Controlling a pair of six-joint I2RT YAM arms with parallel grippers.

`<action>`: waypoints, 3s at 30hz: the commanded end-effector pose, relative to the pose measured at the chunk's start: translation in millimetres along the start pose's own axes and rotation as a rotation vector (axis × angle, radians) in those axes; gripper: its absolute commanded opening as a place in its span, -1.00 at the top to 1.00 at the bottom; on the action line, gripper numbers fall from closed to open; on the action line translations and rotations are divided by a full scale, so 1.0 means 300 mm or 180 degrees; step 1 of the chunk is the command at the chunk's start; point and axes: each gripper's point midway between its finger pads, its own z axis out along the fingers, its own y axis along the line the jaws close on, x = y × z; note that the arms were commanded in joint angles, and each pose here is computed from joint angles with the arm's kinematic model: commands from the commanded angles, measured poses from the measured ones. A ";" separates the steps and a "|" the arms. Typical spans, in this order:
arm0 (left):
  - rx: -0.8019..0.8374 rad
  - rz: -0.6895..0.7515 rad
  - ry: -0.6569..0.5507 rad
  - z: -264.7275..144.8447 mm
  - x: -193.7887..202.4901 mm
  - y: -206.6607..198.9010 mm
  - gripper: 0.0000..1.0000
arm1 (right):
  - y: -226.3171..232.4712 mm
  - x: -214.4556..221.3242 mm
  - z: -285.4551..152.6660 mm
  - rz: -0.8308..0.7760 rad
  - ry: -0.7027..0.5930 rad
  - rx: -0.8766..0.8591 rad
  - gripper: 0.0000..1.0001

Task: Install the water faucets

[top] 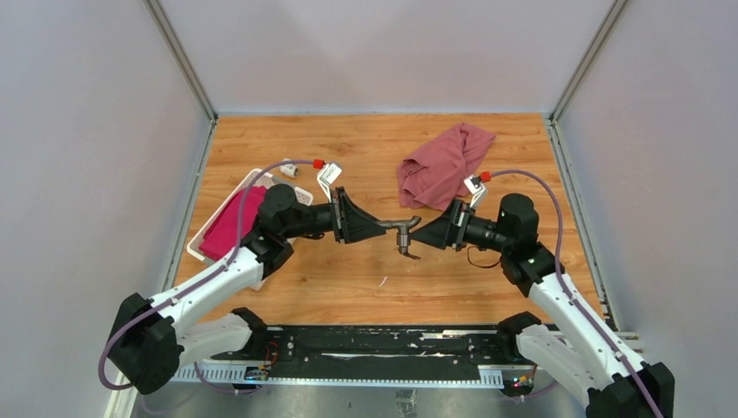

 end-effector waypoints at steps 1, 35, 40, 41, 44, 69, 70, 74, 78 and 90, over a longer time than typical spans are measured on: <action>0.0245 0.0394 0.0096 0.012 -0.040 -0.060 1.00 | 0.178 -0.001 -0.036 -0.0092 0.0023 -0.0953 -0.92; 0.0520 0.0286 0.0326 0.018 -0.039 -0.123 1.00 | 0.332 0.054 0.079 -0.0469 0.0184 -0.1738 1.00; 0.0488 0.0282 0.0274 0.017 -0.052 -0.120 0.44 | 0.300 0.058 0.086 -0.0400 0.0131 -0.1582 1.00; 0.0443 0.0247 0.0242 0.017 -0.060 -0.109 0.16 | 0.288 0.058 0.088 -0.0401 0.0109 -0.1518 1.00; 0.0277 0.0101 0.0137 0.005 -0.084 -0.063 -0.73 | 0.263 0.059 0.082 -0.0422 0.0040 -0.1345 1.00; 0.0530 -0.0128 0.0450 -0.032 -0.014 -0.109 -0.43 | 0.284 0.037 0.087 -0.0377 -0.0042 -0.1455 1.00; 0.0520 -0.0143 0.0455 -0.029 -0.014 -0.103 -0.38 | 0.283 0.039 0.087 -0.0372 -0.0035 -0.1451 1.00; 0.0511 -0.0158 0.0466 -0.022 -0.006 -0.099 -0.22 | 0.276 0.039 0.089 -0.0374 -0.0036 -0.1423 1.00; 0.0504 -0.0166 0.0457 -0.020 -0.003 -0.101 -0.01 | 0.271 0.043 0.092 -0.0357 -0.0026 -0.1417 1.00; 0.0506 -0.0189 0.0342 -0.019 -0.025 -0.116 0.09 | 0.266 0.052 0.097 -0.0325 0.0015 -0.1437 1.00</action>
